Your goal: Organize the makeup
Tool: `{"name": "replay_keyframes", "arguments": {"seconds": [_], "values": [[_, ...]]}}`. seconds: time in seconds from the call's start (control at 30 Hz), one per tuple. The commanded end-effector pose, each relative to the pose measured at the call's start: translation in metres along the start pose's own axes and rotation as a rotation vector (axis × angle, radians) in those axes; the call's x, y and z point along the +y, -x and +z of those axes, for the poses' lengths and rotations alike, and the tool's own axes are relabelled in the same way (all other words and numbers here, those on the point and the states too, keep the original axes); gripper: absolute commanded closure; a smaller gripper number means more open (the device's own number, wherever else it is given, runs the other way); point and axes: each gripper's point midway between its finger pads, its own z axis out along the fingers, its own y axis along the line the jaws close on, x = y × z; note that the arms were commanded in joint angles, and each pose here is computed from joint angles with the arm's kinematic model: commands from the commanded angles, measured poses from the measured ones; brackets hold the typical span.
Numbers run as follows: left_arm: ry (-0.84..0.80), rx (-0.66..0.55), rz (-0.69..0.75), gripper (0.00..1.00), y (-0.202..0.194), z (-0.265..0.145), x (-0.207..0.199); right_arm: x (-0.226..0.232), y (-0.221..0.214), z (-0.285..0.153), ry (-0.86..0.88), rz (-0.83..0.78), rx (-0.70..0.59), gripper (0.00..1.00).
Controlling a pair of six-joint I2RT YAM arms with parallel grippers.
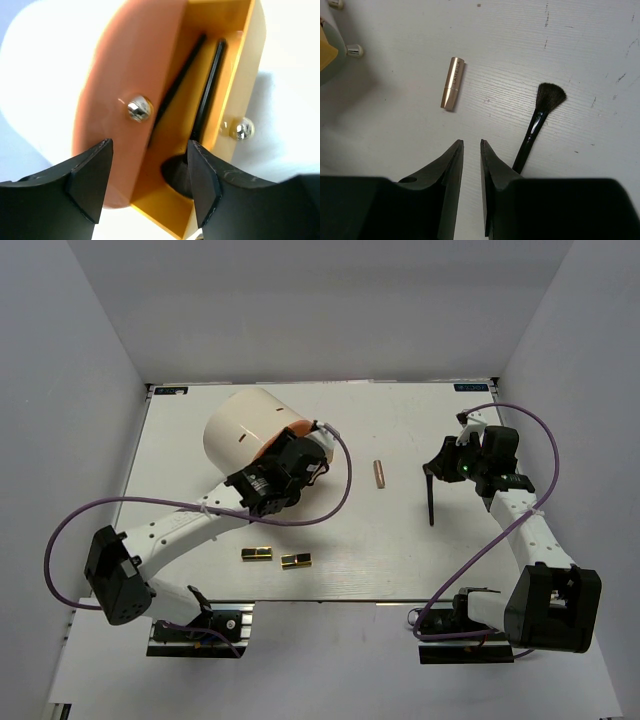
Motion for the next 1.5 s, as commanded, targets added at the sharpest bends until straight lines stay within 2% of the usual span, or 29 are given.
{"name": "replay_keyframes", "arguments": {"seconds": [0.0, 0.07, 0.17, 0.23, 0.3, 0.33, 0.4, 0.43, 0.57, 0.73, 1.13, 1.23, 1.27, 1.47], "values": [[0.057, -0.132, -0.145, 0.29, 0.051, -0.029, 0.035, 0.005, 0.008, -0.004, 0.018, -0.030, -0.032, 0.74], [0.061, -0.164, -0.200, 0.31, 0.065, -0.039, 0.046, -0.001, 0.002, -0.001, 0.002, -0.055, -0.008, 0.73], [0.037, -0.234, -0.317, 0.41, 0.087, -0.058, 0.060, -0.008, -0.013, 0.006, -0.019, -0.049, 0.063, 0.70], [0.016, -0.274, -0.420, 0.52, 0.091, -0.073, 0.072, -0.018, -0.031, 0.012, -0.048, -0.018, 0.161, 0.65], [-0.030, -0.303, -0.574, 0.56, 0.090, -0.088, 0.076, -0.025, -0.043, 0.015, -0.075, -0.008, 0.220, 0.62], [-0.031, -0.297, -0.599, 0.56, 0.082, -0.088, 0.075, -0.028, -0.051, 0.018, -0.081, -0.001, 0.254, 0.59], [-0.051, -0.295, -0.705, 0.48, 0.071, -0.096, 0.074, -0.034, -0.056, 0.019, -0.107, -0.013, 0.276, 0.59], [-0.054, -0.298, -0.758, 0.35, 0.059, -0.104, 0.077, -0.036, -0.060, 0.021, -0.116, -0.017, 0.288, 0.58], [-0.070, -0.267, -0.928, 0.25, 0.022, -0.119, 0.076, -0.048, -0.074, 0.025, -0.162, -0.027, 0.353, 0.57], [-0.057, -0.232, -1.017, 0.22, -0.013, -0.130, 0.079, -0.048, -0.086, 0.036, -0.186, -0.077, 0.392, 0.56], [-0.054, -0.199, -1.081, 0.21, -0.041, -0.132, 0.073, -0.068, -0.102, 0.058, -0.292, -0.112, 0.453, 0.57], [-0.056, -0.202, -1.092, 0.21, -0.045, -0.133, 0.073, -0.069, -0.108, 0.060, -0.287, -0.120, 0.469, 0.61], [-0.056, -0.200, -1.094, 0.21, -0.047, -0.133, 0.072, -0.070, -0.110, 0.061, -0.285, -0.123, 0.474, 0.69], [-0.063, -0.179, -1.106, 0.21, -0.056, -0.129, 0.064, -0.058, -0.111, 0.065, -0.193, -0.148, 0.485, 0.96]]}}
